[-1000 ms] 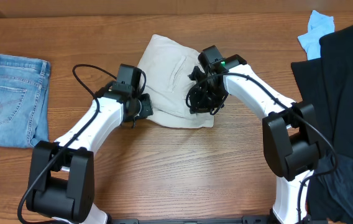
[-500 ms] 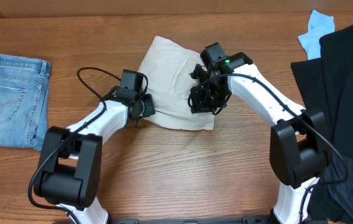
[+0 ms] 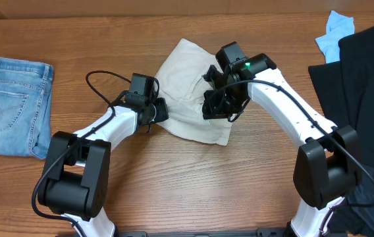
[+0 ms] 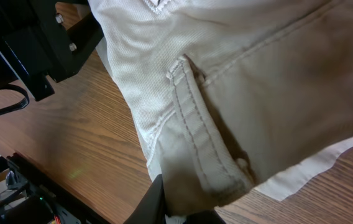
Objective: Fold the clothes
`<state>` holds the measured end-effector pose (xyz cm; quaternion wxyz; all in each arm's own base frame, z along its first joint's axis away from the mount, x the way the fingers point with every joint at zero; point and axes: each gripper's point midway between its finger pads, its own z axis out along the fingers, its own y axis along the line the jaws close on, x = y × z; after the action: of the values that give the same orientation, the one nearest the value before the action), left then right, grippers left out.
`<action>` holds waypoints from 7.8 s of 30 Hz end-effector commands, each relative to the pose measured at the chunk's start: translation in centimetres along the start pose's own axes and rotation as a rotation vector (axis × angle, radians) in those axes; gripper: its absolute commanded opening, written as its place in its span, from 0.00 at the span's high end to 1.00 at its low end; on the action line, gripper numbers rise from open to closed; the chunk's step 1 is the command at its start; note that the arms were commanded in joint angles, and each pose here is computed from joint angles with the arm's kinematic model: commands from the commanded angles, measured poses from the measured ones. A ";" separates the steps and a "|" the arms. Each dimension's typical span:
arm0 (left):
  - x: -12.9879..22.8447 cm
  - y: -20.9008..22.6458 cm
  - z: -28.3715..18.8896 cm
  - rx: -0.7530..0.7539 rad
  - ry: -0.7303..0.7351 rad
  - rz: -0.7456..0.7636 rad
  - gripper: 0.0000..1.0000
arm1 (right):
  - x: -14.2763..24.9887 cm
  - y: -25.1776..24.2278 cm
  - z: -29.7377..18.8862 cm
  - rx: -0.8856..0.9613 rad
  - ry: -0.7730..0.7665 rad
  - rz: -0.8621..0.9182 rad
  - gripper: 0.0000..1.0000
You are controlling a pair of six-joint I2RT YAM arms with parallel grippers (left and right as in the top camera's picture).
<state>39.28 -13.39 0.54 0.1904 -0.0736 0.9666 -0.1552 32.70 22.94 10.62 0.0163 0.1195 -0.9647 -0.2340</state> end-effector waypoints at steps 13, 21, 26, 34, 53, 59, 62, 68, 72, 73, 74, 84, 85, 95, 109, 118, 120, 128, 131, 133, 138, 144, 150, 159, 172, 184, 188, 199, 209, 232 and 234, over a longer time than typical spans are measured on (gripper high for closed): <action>0.5 -0.7 -4.9 0.014 0.000 0.038 0.78 | -0.6 1.4 -2.7 -0.020 -0.072 -0.040 0.91; 4.0 -0.2 -3.7 -0.032 0.131 0.055 0.86 | -0.6 1.4 -2.7 -0.020 -0.072 -0.040 0.92; 3.9 -0.6 -3.4 -0.054 0.106 0.091 0.86 | -0.6 1.4 -2.7 -0.021 -0.071 -0.037 0.91; 4.0 -0.7 -2.9 -0.054 0.100 0.098 0.86 | -0.6 1.4 -2.7 -0.021 -0.071 -0.036 0.91; 4.3 2.3 1.9 -0.091 0.129 0.020 0.89 | 5.5 -2.2 -2.6 0.158 0.154 0.080 0.91; 3.9 1.2 1.1 -0.040 0.131 0.018 0.87 | 6.4 -2.4 -2.1 0.162 0.188 0.090 0.79; 2.7 0.4 -0.9 -0.026 0.098 0.021 0.83 | 6.5 -2.5 -2.2 0.167 0.193 0.088 0.74; -0.1 -1.1 -8.1 -0.021 -0.056 0.043 0.73 | 6.4 -2.8 -2.2 0.181 0.190 0.064 0.68; -2.5 -3.2 -12.3 0.058 -0.199 -0.003 0.66 | 5.9 -3.0 -2.2 0.194 0.169 0.055 0.67; -3.0 -3.8 -12.6 0.087 -0.216 -0.008 0.64 | 5.7 -3.0 -2.1 0.193 0.163 0.053 0.67; -3.4 -4.6 -12.7 0.120 -0.232 -0.009 0.64 | 5.7 -3.0 -2.1 0.192 0.159 0.052 0.67; -0.9 -5.6 -3.7 0.139 -0.079 0.077 0.66 | -0.7 -5.8 -2.8 0.347 -0.132 0.158 0.65; -0.4 -5.3 -3.0 0.133 -0.059 0.083 0.66 | -1.3 -6.1 -3.0 0.353 -0.157 0.161 0.65; 4.4 0.4 0.5 -0.091 0.135 0.094 0.65 | -7.2 -11.6 -6.8 0.370 -0.384 0.123 0.59; 5.9 1.3 -5.4 0.007 0.303 -0.082 0.30 | -11.5 -16.4 -1.0 0.371 -0.371 -0.051 0.53; 8.6 1.1 -6.4 0.021 0.423 -0.121 0.19 | -12.3 -17.8 2.0 0.366 -0.359 -0.049 0.53; 8.5 1.7 -6.3 -0.012 0.414 -0.115 0.18 | -12.0 -17.8 2.6 0.359 -0.340 -0.049 0.53; 7.2 3.0 -5.0 -0.084 0.314 -0.082 0.07 | -7.5 -17.3 5.8 0.328 -0.134 -0.016 0.50; 6.0 2.7 -4.5 -0.063 0.260 -0.069 0.07 | -5.9 -16.6 6.3 0.319 -0.068 -0.010 0.50; 4.6 2.5 -4.1 -0.054 0.200 -0.052 0.05 | -4.5 -16.1 6.6 0.316 -0.009 -0.006 0.50; -1.1 3.3 -3.8 -0.092 -0.035 0.013 0.05 | -1.3 -14.7 7.1 0.313 0.121 0.010 0.50; -6.0 2.2 -5.5 0.087 -0.145 0.001 0.04 | 0.9 -12.9 7.5 0.275 0.212 0.012 0.49; -4.8 6.4 -6.9 0.007 -0.036 -0.101 0.00 | 0.8 -13.0 7.5 0.275 0.207 0.012 0.48; -2.9 5.7 -5.1 0.051 0.021 -0.097 0.00 | 0.7 -12.9 7.5 0.274 0.204 0.011 0.48; -1.8 2.0 1.5 0.297 0.084 -0.095 0.20 | 0.8 -12.9 7.5 0.274 0.204 0.010 0.48; -8.2 2.3 -7.0 0.308 -0.168 -0.006 0.96 | 0.6 -13.2 7.5 0.286 0.200 0.010 0.48; -10.5 5.8 -12.8 0.186 -0.307 -0.008 0.96 | 0.6 -13.5 7.3 0.284 0.197 0.022 0.48; -12.5 17.9 -24.1 -0.142 -0.482 -0.217 0.96 | 0.7 -14.0 7.0 0.280 0.198 0.038 0.48; -15.7 25.2 -31.9 -0.403 -0.553 -0.268 0.96 | 0.7 -14.0 7.0 0.280 0.201 0.039 0.48; -17.5 37.1 -33.9 -0.769 -0.637 -0.380 0.00 | 1.2 -13.9 6.9 0.280 0.219 0.046 0.48; -16.5 37.8 -34.7 -0.824 -0.632 -0.460 0.00 | 1.2 -13.9 6.9 0.280 0.219 0.046 0.48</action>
<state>39.49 32.89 22.42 0.3911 -0.3402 0.8357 0.1814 35.74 14.38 0.44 0.0680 0.1318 -0.9849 -0.0898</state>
